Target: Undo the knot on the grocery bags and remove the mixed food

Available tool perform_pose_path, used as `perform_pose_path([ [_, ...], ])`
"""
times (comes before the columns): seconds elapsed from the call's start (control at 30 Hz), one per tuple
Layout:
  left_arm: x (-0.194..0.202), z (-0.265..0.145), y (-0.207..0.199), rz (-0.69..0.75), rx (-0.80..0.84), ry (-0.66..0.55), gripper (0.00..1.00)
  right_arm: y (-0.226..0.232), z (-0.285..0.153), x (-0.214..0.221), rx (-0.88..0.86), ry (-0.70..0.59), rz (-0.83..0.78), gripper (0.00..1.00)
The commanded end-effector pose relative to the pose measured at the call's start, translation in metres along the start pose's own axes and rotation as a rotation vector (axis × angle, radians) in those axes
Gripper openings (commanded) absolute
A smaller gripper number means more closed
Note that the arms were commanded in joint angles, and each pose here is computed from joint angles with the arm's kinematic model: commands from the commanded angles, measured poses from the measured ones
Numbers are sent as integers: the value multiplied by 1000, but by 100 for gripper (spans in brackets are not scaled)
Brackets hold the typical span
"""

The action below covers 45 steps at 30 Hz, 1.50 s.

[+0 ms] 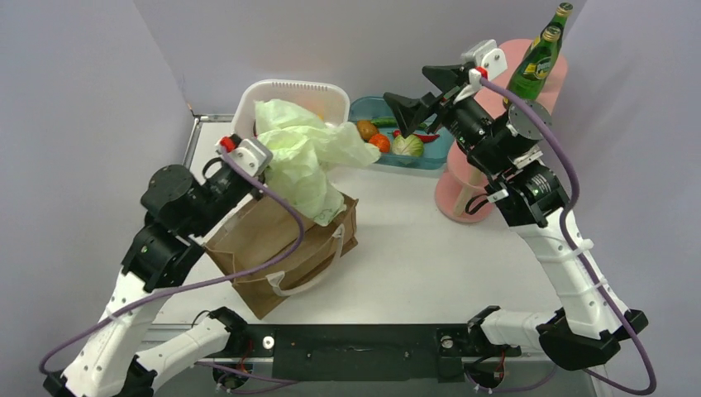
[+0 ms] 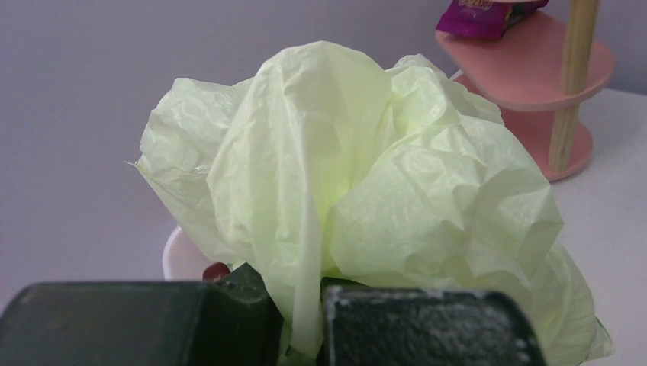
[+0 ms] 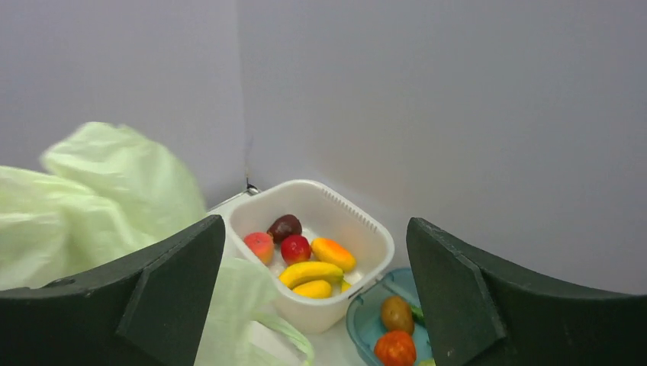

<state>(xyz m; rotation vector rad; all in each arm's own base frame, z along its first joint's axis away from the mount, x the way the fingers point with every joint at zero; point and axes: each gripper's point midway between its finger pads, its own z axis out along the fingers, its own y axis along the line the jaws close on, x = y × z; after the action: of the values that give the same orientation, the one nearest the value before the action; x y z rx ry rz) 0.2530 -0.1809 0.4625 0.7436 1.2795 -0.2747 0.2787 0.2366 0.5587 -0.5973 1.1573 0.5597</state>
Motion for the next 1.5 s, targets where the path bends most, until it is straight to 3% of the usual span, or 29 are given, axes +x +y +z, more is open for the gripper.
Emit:
perform_pose_path([
  [0.0, 31, -49, -8, -47, 27, 130, 0, -20, 8, 35, 49, 78, 200, 86],
  [0.1, 78, -74, -27, -1, 103, 287, 0, -13, 10, 72, 0, 172, 201, 87],
  [0.3, 177, -84, -57, 136, 277, 575, 0, 4, 16, 119, -93, 295, 216, 87],
  [0.67, 297, -79, -102, 184, 620, 973, 0, 6, 5, 147, -99, 380, 201, 87],
  [0.83, 361, -104, -107, 282, 688, 1139, 0, 2, -4, 154, -75, 408, 190, 87],
  [0.87, 365, -102, -105, 305, 682, 1121, 3, 1, -6, 152, -66, 407, 188, 87],
  [0.9, 372, -110, -108, 310, 688, 1132, 12, 0, -8, 155, -58, 413, 189, 87],
  [1.03, 344, -107, -110, 318, 671, 971, 38, 0, -15, 154, -50, 412, 189, 87],
  [1.1, 324, -103, -108, 299, 638, 901, 45, 0, -17, 157, -47, 419, 192, 87],
  [1.27, 276, -97, -101, 242, 593, 815, 51, 2, -11, 156, -59, 408, 212, 87],
  [1.47, 201, -80, -89, 136, 522, 667, 67, 3, 1, 154, -79, 399, 230, 86],
])
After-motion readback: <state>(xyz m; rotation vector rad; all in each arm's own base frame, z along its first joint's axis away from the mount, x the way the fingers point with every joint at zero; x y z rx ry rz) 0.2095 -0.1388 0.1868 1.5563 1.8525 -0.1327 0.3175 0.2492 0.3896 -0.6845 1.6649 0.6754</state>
